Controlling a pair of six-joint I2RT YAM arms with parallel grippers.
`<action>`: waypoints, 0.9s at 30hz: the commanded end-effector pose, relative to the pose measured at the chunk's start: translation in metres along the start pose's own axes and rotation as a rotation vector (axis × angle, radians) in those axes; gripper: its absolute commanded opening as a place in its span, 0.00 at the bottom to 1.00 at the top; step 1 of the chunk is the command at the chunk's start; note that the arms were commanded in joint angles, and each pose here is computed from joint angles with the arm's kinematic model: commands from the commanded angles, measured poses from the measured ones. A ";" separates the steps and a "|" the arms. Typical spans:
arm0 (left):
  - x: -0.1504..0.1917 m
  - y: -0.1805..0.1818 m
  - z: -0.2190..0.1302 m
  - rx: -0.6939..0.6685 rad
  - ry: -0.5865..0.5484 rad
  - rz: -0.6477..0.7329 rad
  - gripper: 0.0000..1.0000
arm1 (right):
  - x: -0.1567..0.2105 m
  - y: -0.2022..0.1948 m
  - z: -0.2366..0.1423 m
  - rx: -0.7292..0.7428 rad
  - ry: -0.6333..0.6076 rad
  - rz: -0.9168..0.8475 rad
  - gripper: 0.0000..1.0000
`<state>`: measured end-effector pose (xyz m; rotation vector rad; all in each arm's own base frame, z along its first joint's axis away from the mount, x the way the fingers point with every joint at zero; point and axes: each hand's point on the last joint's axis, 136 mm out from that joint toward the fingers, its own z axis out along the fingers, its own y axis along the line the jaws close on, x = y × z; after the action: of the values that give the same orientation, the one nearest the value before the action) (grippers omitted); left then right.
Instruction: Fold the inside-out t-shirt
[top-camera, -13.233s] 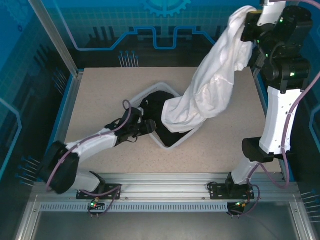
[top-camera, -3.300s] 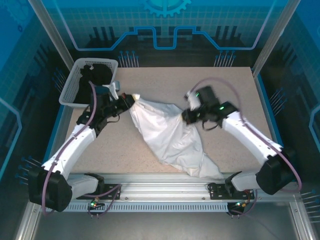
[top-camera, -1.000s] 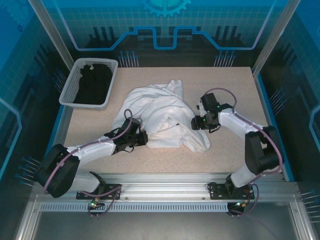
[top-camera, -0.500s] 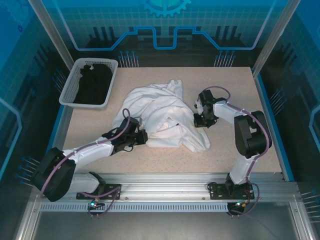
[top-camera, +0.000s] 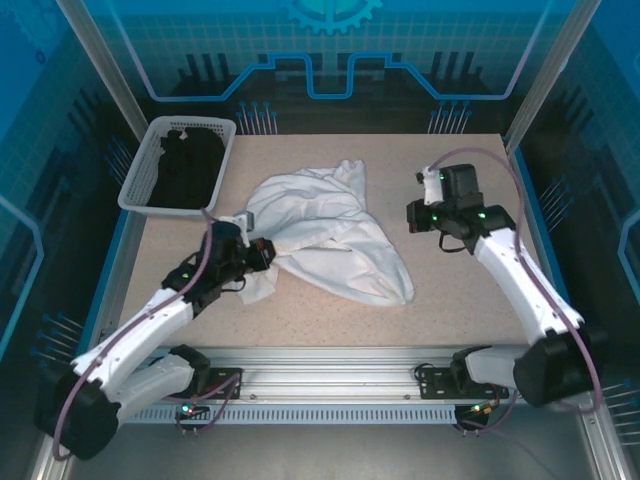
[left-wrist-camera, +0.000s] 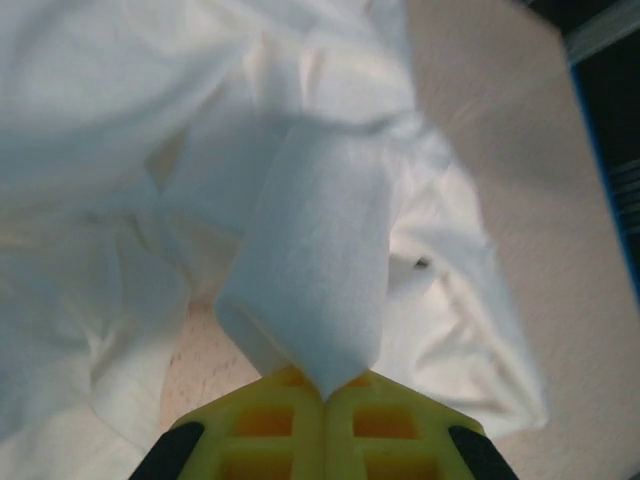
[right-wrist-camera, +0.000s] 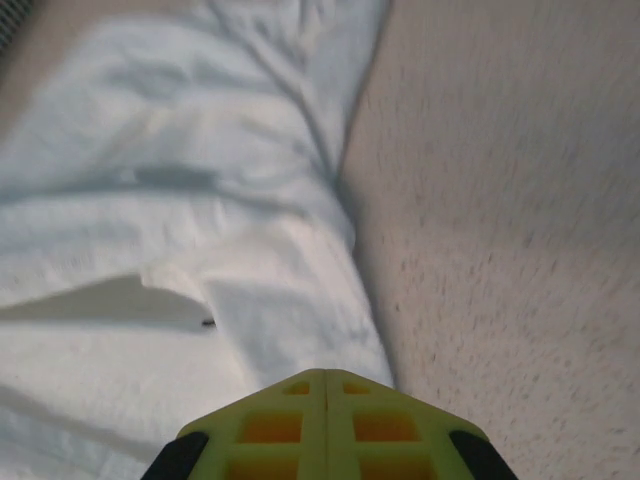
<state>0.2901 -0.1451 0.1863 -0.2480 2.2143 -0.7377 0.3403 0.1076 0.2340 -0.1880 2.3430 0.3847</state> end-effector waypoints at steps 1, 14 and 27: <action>-0.056 -0.019 -0.039 0.029 -0.160 0.022 0.00 | -0.038 -0.002 -0.041 0.037 -0.147 -0.007 0.00; -0.014 0.005 -0.019 0.018 -0.029 -0.057 0.00 | 0.106 0.069 0.096 -0.144 0.349 0.050 0.48; -0.007 0.011 -0.015 0.007 -0.014 -0.052 0.00 | 0.200 0.093 0.132 -0.161 0.561 0.086 0.48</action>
<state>0.2862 -0.1254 0.1934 -0.3097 2.2001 -0.7476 0.2647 0.2210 0.0315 -0.3221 2.8739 0.5623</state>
